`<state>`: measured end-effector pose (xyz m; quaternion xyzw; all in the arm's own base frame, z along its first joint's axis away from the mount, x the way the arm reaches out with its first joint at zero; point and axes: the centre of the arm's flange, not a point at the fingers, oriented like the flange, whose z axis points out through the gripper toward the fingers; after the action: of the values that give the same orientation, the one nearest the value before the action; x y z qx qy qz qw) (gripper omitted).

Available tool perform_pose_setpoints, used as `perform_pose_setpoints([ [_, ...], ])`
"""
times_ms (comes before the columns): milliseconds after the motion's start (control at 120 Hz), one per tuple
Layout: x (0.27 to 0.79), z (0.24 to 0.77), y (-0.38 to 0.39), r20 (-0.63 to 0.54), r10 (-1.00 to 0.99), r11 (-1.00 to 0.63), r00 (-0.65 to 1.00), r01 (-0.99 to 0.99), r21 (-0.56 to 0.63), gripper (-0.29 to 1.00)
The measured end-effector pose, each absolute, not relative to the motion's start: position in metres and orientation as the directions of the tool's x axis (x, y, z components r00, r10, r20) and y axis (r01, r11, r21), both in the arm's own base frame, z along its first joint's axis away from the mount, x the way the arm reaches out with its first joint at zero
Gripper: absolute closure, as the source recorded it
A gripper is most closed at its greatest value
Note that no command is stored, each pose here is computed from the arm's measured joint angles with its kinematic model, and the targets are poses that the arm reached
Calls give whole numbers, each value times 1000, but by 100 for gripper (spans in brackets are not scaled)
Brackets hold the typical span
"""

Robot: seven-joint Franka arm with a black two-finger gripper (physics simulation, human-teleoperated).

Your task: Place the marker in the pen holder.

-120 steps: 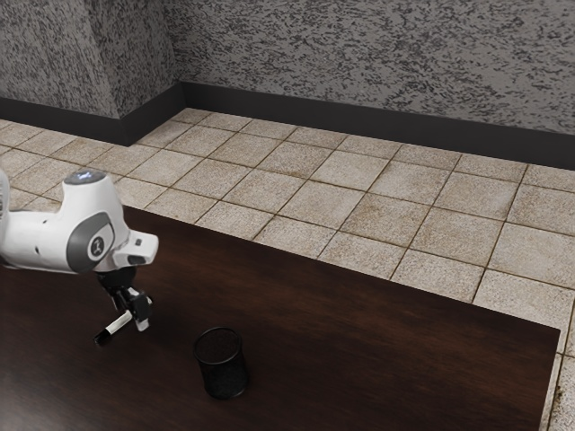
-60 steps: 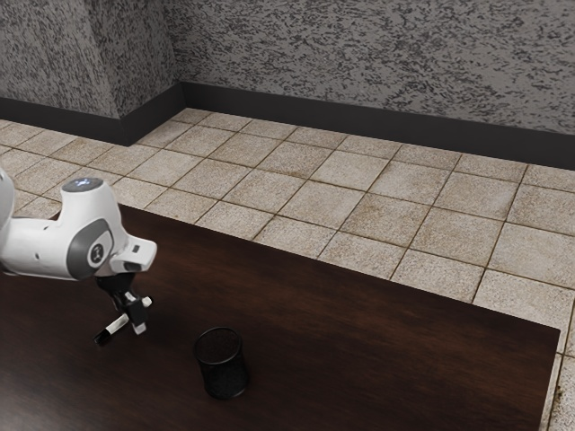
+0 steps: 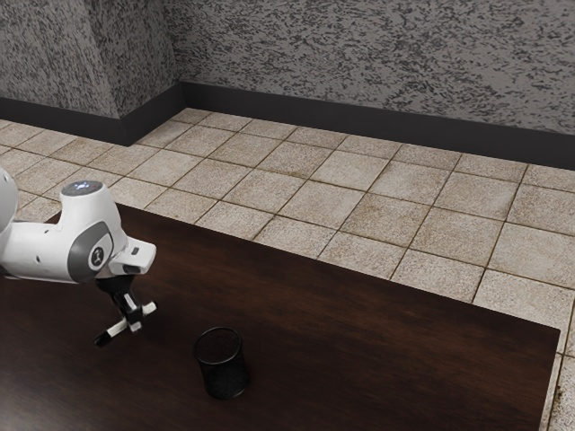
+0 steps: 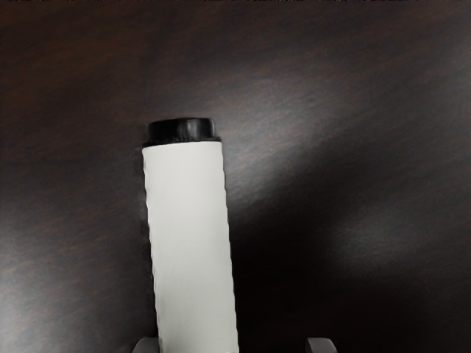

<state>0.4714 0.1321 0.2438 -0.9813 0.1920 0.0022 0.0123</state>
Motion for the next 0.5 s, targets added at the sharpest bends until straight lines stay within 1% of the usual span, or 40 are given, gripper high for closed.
perform_pose_setpoints([
  [67,471,243,132,-9,-378,-925,926,-379,-24,61],
  [150,472,243,132,-9,-380,-924,925,-380,-25,68],
  [333,474,252,132,10,-381,-924,924,-380,-39,75],
  [417,479,272,129,49,-385,-922,921,-383,-57,77],
  [500,489,303,123,111,-396,-918,912,-388,-85,78],
])
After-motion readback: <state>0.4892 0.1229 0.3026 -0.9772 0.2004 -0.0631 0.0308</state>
